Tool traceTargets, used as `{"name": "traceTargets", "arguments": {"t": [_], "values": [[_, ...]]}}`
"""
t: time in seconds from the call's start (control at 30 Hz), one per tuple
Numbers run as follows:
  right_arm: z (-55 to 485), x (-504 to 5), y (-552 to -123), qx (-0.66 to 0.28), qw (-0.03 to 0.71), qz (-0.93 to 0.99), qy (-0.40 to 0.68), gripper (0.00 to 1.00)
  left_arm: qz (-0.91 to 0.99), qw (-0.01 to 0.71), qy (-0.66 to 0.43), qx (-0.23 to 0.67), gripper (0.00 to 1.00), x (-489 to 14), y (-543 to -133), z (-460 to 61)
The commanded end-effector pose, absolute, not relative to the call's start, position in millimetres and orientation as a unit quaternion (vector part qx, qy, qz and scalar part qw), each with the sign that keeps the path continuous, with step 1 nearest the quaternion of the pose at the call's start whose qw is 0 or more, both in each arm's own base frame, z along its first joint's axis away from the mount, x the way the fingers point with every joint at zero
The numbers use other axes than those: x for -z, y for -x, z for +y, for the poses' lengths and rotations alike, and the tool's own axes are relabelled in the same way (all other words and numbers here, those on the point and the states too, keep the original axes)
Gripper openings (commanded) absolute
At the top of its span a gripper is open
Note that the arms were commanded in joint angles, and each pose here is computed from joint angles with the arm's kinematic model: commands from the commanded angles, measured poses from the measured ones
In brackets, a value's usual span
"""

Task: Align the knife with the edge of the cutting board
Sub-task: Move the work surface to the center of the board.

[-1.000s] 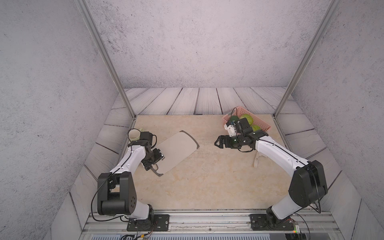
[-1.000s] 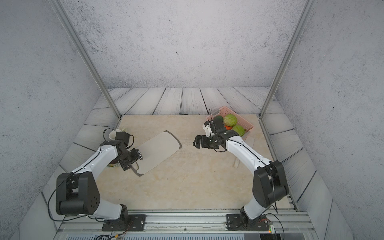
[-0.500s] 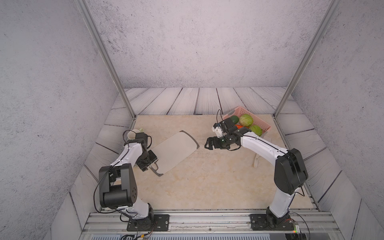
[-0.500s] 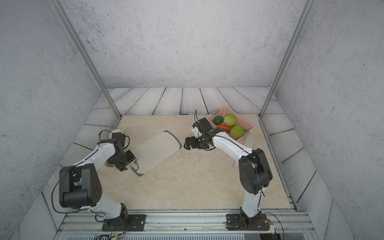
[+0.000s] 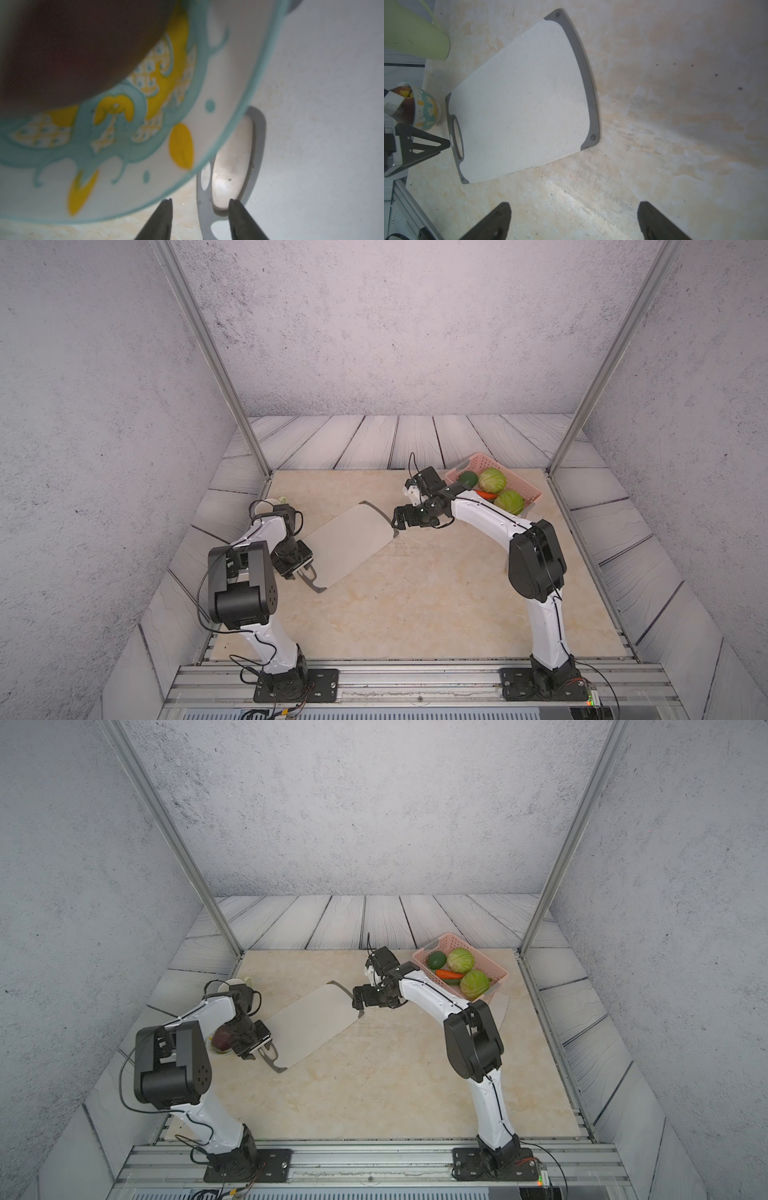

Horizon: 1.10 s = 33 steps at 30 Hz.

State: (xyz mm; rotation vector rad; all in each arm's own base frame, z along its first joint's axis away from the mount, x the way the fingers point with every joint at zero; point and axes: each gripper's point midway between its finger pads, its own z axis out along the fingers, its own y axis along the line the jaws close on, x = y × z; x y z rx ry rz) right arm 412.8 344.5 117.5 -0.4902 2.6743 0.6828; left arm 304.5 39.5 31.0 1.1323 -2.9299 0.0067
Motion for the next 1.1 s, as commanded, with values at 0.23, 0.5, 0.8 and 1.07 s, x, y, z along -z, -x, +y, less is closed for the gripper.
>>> {"name": "traceTargets", "arguments": {"t": [0.23, 0.5, 0.8, 1.07], "values": [[357, -96, -430, -0.220, 0.161, 0.946, 0.173, 0.99, -0.936, 0.031, -0.351, 0.006, 0.43, -17, -308, 43], [370, -86, -437, -0.221, 0.157, 0.946, 0.179, 0.99, -0.940, 0.056, -0.338, -0.003, 0.40, -3, -305, 32], [376, -70, -442, -0.219, 0.144, 0.947, 0.186, 0.99, -0.947, 0.067, -0.314, 0.004, 0.30, 0, -298, 21], [379, -58, -443, -0.221, 0.138, 0.949, 0.180, 0.99, -0.952, 0.070, -0.299, 0.007, 0.20, -1, -290, 12]]}}
